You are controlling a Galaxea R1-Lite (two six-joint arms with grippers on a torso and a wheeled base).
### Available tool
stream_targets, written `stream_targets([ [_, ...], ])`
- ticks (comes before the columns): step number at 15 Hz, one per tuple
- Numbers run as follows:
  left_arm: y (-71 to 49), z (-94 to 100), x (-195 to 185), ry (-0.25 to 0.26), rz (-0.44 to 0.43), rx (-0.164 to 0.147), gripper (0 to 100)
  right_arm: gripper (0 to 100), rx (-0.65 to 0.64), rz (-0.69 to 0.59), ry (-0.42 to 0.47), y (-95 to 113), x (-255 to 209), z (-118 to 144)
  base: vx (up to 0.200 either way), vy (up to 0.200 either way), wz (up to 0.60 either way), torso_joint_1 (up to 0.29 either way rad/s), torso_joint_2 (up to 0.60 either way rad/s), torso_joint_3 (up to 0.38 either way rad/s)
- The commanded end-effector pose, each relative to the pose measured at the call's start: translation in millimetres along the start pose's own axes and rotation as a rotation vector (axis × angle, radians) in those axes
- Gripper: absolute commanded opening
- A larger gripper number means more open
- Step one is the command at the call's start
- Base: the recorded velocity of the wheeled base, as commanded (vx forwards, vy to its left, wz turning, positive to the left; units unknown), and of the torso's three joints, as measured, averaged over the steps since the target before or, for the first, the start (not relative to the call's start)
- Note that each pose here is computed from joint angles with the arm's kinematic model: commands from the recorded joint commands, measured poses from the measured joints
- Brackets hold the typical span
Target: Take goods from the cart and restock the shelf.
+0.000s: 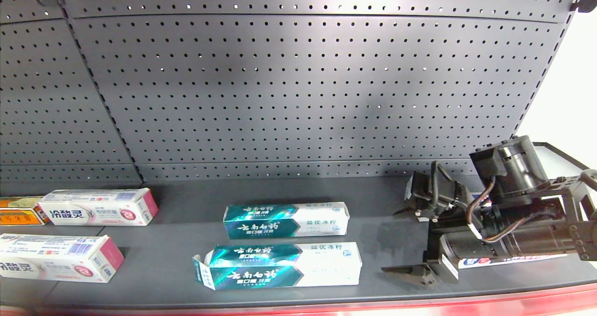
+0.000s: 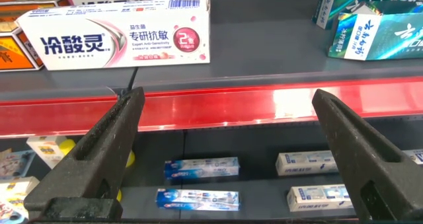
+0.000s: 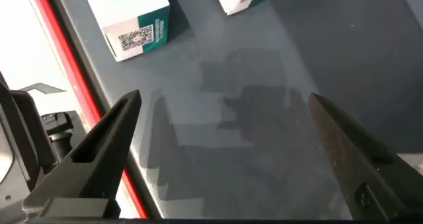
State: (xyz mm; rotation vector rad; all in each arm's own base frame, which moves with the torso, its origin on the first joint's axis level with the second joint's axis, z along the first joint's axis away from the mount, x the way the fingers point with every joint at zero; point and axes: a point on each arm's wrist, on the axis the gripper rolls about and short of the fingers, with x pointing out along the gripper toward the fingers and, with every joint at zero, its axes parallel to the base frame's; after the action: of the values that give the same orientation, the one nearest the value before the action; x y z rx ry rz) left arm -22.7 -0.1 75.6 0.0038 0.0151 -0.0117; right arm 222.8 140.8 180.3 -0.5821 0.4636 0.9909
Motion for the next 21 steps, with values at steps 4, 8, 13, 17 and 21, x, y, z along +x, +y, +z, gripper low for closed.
stream_targets([
  [4,0.0,0.4,0,0.002,-0.001,0.001,100,100,-0.016,0.041,0.012,2,19,6,0.000,0.000,0.00,0.000,0.00,0.000],
  [8,0.0,0.6,0,0.000,-0.001,0.001,100,100,-0.031,0.034,0.001,-1,27,17,0.000,0.000,0.00,0.000,0.00,0.000],
  [13,0.0,0.6,0,0.000,-0.001,0.001,100,100,-0.034,0.039,0.000,0,28,17,0.000,0.000,0.00,0.000,0.00,0.000],
  [17,0.0,0.6,0,0.000,-0.001,0.001,100,100,-0.039,0.045,-0.001,2,29,18,0.000,0.000,0.00,0.000,0.00,0.000],
  [21,0.0,0.4,0,0.002,-0.001,0.001,100,100,-0.042,0.048,-0.003,3,30,19,0.000,0.000,0.00,0.000,0.00,0.000],
])
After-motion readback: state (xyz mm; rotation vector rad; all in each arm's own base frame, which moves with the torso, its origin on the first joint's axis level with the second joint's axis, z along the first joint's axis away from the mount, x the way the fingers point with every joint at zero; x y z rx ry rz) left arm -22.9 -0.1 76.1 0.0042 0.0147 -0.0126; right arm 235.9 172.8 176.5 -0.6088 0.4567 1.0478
